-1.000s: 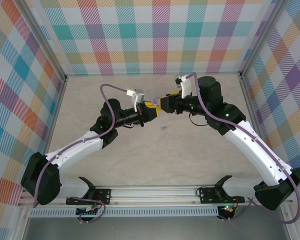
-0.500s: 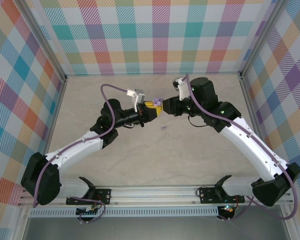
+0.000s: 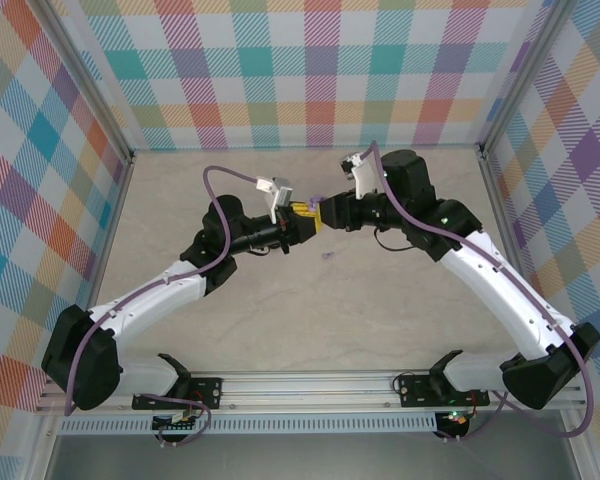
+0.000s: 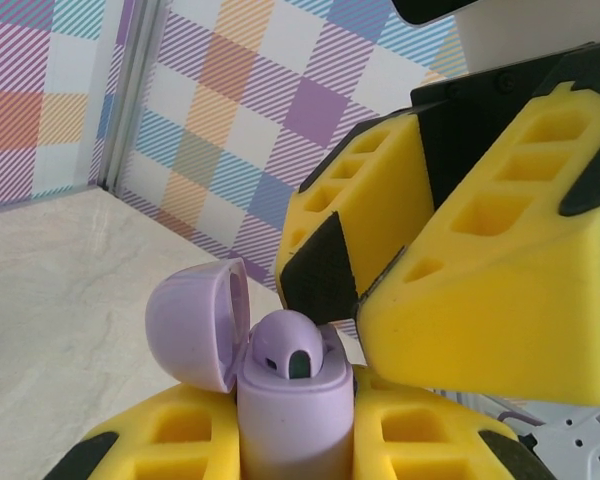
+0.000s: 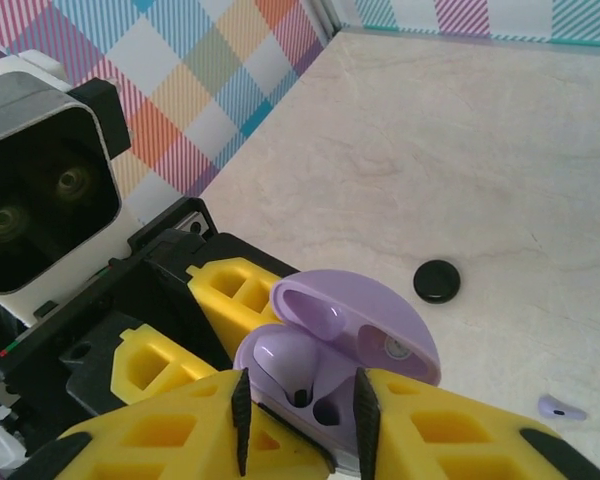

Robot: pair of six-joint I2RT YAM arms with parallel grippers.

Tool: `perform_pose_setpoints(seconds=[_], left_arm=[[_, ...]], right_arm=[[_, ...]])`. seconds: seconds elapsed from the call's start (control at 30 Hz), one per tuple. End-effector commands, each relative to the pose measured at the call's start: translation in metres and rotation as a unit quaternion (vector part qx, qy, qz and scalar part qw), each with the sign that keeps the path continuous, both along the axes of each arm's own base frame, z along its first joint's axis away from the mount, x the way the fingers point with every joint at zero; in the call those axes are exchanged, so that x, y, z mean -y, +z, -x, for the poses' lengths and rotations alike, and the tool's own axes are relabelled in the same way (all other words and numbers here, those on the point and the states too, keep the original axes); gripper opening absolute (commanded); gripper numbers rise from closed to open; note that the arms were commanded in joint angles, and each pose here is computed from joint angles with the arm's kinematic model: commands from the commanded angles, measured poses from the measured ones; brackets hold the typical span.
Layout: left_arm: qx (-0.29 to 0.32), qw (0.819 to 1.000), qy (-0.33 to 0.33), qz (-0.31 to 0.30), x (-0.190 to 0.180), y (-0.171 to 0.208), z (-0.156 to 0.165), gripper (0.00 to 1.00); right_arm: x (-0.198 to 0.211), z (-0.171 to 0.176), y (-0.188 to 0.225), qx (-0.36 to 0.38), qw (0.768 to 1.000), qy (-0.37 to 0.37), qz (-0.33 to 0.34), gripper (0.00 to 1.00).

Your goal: Insert the wireless bluetooth earbuds into the charging case

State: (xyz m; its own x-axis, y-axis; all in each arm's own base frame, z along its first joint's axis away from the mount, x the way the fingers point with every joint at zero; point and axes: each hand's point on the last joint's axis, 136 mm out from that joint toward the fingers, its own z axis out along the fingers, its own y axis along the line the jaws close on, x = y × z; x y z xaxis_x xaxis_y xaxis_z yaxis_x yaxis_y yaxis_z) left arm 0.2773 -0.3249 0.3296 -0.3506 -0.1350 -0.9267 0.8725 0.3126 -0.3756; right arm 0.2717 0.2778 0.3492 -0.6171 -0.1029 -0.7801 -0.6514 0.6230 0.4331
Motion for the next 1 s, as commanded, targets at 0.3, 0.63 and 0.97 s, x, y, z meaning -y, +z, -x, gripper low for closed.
perform_pose_setpoints(seconds=[0.3,0.63,0.97], left_arm=[[0.025,0.998,0.037,-0.043,-0.016,0.014,0.009,0.19],[0.033,0.997,0.041,-0.064,-0.042,0.025,0.04,0.19],[0.034,0.996,0.05,-0.066,-0.054,0.028,0.05,0.19]], right_arm=[[0.077,-0.043,-0.052,-0.05,0.966,-0.217,0.13,0.43],[0.056,-0.057,-0.162,-0.189,0.953,-0.118,0.205,0.34],[0.021,-0.076,-0.255,-0.288,0.928,-0.053,0.229,0.2]])
